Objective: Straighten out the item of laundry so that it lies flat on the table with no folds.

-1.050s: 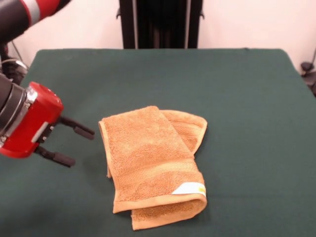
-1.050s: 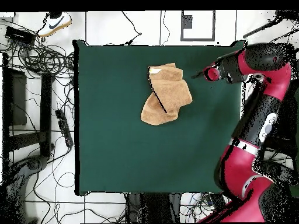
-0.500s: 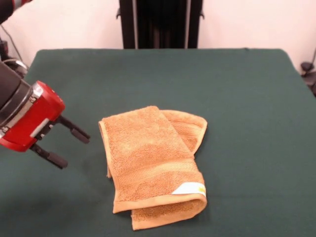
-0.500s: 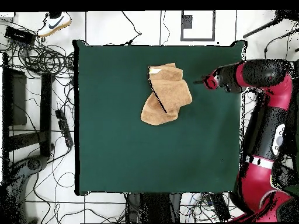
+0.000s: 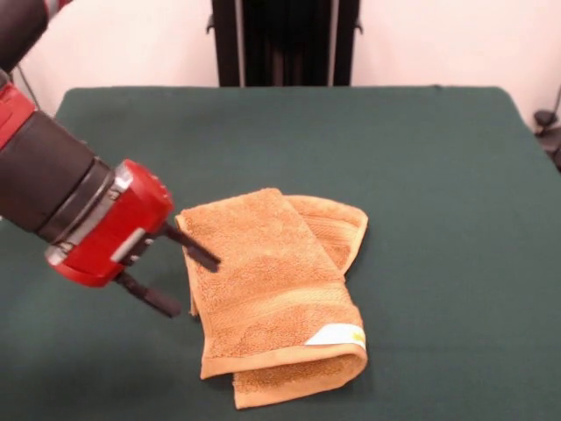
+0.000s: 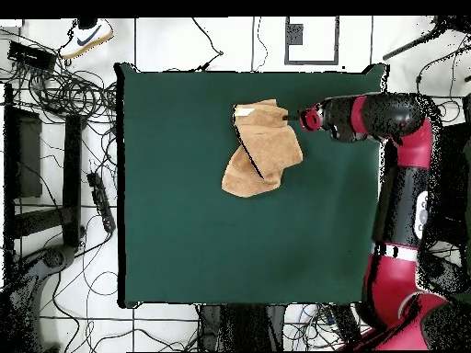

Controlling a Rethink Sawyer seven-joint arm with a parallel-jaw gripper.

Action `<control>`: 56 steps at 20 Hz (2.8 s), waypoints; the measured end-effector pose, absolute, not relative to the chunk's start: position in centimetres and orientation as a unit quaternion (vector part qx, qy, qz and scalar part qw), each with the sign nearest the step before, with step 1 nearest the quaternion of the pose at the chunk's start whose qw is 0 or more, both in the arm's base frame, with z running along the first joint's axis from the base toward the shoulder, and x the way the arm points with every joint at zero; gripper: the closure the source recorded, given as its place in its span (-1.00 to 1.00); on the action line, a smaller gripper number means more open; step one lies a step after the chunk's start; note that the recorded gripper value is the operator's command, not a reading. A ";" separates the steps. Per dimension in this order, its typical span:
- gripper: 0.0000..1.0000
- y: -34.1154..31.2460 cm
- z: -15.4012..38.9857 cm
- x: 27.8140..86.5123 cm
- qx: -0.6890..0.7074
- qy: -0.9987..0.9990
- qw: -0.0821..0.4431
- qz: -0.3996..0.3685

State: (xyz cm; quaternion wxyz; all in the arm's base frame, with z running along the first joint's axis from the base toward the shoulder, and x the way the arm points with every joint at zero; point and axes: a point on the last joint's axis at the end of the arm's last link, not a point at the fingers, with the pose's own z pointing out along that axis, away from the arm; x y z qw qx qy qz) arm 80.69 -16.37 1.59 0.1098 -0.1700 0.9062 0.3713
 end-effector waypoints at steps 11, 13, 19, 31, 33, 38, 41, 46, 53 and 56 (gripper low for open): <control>-1.00 -9.7 0.7 80.3 -0.110 0.875 0.057 0.469; -1.00 -8.7 -0.2 80.0 -0.114 0.878 0.045 0.462; -1.00 -6.8 -3.4 79.1 -0.115 0.890 0.010 0.440; -1.00 -10.2 -4.2 80.6 -0.079 0.904 0.006 0.421; -1.00 -11.0 -3.9 80.9 -0.074 0.904 0.008 0.421; -1.00 -13.0 -3.2 81.0 -0.062 0.903 0.009 0.424; -1.00 -14.0 -3.1 80.8 -0.057 0.904 0.007 0.423; -1.00 -15.4 -3.3 80.5 -0.048 0.909 0.002 0.415; -1.00 -16.7 -4.7 80.0 -0.035 0.915 -0.007 0.401; -1.00 -17.1 -5.4 79.8 -0.028 0.918 -0.010 0.395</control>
